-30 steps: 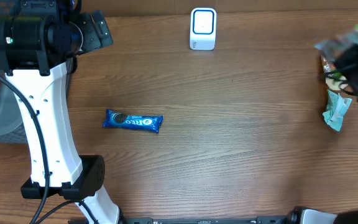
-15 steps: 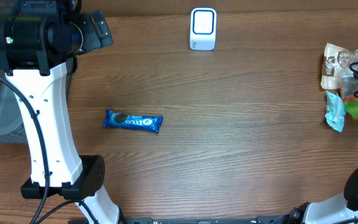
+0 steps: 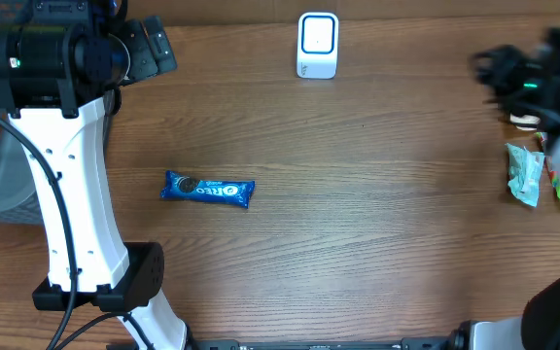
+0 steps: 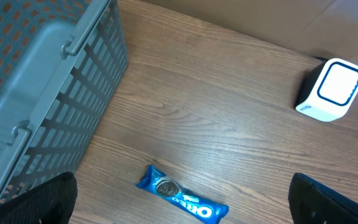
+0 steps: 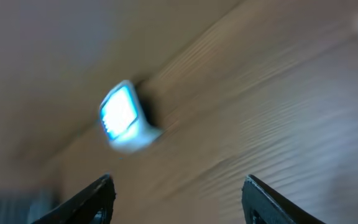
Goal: Scan the item barcode
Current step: 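Carry the green snack bag to the right edge and release it, then reach the right gripper to the blue Oreo pack and grasp it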
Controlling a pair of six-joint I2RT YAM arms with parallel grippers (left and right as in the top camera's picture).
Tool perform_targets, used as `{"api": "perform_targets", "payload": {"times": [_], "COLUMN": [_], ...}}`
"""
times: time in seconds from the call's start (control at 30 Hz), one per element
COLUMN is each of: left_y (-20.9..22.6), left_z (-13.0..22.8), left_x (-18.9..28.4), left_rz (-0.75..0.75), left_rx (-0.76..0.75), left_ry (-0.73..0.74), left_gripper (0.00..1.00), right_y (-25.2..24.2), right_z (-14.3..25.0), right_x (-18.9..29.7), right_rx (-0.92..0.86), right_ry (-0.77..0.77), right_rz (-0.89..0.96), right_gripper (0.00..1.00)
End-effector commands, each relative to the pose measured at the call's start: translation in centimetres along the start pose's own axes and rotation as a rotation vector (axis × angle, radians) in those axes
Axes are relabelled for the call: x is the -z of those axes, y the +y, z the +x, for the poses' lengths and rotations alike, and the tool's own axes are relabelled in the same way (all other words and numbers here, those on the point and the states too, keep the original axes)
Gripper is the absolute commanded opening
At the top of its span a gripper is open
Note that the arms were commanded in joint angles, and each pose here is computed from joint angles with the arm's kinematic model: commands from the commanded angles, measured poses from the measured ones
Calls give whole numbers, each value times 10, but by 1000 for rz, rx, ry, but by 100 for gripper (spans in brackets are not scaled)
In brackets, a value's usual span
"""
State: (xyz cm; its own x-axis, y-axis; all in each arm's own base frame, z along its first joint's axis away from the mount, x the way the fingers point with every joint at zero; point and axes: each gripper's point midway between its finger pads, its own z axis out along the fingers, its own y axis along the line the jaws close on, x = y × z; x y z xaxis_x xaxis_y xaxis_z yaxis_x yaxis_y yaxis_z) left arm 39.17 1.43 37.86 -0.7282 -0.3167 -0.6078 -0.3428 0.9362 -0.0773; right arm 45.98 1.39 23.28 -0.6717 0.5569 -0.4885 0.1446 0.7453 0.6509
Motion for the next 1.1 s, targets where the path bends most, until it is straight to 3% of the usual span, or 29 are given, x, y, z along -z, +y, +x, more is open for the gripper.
{"api": "perform_targets", "payload": {"times": [0.0,0.23,0.47,0.8,1.07], "left_y": [3,3,3,3,3], "left_z": [-1,-1,-1,-1,-1], "left_x": [2,2,2,2,2], "left_rz": [-12,-12,-12,-12,-12], "left_rx": [-6,-6,-6,-6,-6], "left_ry": [-8,-8,-8,-8,-8], "left_gripper": [100,100,100,100,100], "right_y": [69,136,168,176,163], "right_z": [59,184,296,385,422], "right_x": [-22,-69,-98,-124,-139], "right_rx": [127,327,498,1028,1156], "right_ry": [164,358,513,485,510], "right_rz": [-150,-145,-192,-232,-226], "right_gripper": [68,70,70,70,65]}}
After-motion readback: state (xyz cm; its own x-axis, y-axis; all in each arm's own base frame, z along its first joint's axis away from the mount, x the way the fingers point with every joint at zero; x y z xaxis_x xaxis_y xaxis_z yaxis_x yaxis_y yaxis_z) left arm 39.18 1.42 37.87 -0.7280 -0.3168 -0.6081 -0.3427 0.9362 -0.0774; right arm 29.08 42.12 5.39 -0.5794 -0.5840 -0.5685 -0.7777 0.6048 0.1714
